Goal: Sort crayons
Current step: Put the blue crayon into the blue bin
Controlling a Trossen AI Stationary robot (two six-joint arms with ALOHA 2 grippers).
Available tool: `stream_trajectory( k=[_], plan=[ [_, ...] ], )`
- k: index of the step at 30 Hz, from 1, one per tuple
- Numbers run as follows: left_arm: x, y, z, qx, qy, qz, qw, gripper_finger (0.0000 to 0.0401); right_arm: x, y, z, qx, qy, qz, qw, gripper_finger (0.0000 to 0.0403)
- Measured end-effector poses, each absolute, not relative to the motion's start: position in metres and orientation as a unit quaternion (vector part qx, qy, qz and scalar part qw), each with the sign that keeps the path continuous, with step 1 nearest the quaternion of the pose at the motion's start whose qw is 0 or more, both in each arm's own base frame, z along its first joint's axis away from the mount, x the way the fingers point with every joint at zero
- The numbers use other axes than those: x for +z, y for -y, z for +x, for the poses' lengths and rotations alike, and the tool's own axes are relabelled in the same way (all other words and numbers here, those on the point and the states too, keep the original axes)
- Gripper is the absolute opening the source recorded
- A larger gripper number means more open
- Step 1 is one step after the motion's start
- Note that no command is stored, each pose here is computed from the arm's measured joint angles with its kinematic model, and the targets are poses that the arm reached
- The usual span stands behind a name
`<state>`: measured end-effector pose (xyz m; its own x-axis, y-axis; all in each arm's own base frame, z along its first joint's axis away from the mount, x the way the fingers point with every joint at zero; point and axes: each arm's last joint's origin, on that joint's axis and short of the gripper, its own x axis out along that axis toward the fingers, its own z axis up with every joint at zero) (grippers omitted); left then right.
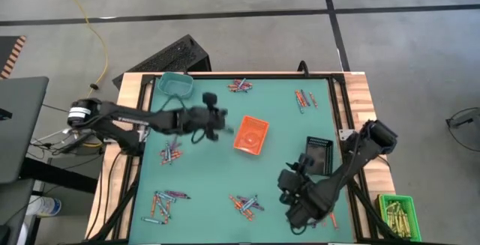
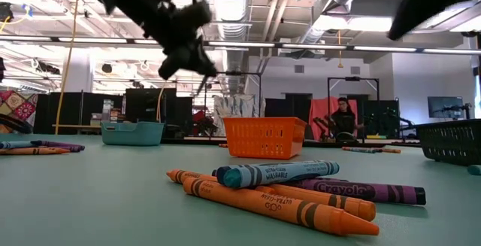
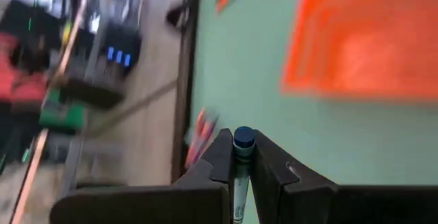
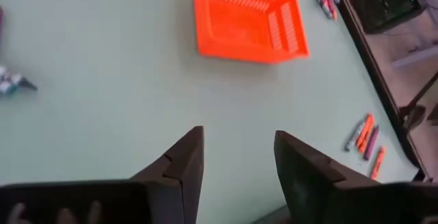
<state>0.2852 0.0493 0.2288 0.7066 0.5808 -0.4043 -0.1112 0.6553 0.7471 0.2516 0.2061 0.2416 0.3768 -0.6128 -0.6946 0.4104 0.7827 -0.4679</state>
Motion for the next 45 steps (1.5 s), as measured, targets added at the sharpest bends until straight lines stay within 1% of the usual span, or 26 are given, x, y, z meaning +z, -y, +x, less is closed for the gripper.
stream_trajectory(
  k=[6,10,20,22,24,28,34,40,45],
  plan=[
    [0.217,-0.110,0.257,0.220,-0.449,0.368,0.784,0.0010,0.224,-0.219,0.228,-0.323,-0.448,-0.092,0.829,0.0162],
    [0.211,-0.141,0.236,0.234,-0.512,0.355,0.746,0.0011,0.217,-0.225,0.214,-0.332,-0.436,-0.079,0.833,0.0155],
    [0.207,-0.190,0.194,0.257,-0.592,0.346,0.681,0.0012,0.215,-0.232,0.201,-0.345,-0.417,-0.052,0.839,0.0141],
    [0.206,-0.197,0.186,0.258,-0.603,0.336,0.676,0.0013,0.215,-0.232,0.200,-0.348,-0.415,-0.047,0.839,0.0139],
    [0.206,-0.201,0.181,0.253,-0.601,0.327,0.685,0.0013,0.215,-0.232,0.200,-0.348,-0.415,-0.046,0.840,0.0137],
    [0.201,-0.206,0.184,0.243,-0.592,0.332,0.693,0.0013,0.216,-0.232,0.200,-0.349,-0.413,-0.042,0.840,0.0137],
    [0.177,-0.213,0.186,0.212,-0.630,0.311,0.680,0.0018,0.215,-0.235,0.197,-0.349,-0.419,-0.029,0.837,0.0137],
    [0.153,-0.219,0.190,0.217,-0.669,0.299,0.646,0.0052,0.215,-0.239,0.193,-0.348,-0.414,-0.016,0.841,0.0136],
    [0.152,-0.219,0.191,0.232,-0.666,0.288,0.648,0.0079,0.215,-0.240,0.191,-0.349,-0.412,-0.015,0.841,0.0136]
  ],
)
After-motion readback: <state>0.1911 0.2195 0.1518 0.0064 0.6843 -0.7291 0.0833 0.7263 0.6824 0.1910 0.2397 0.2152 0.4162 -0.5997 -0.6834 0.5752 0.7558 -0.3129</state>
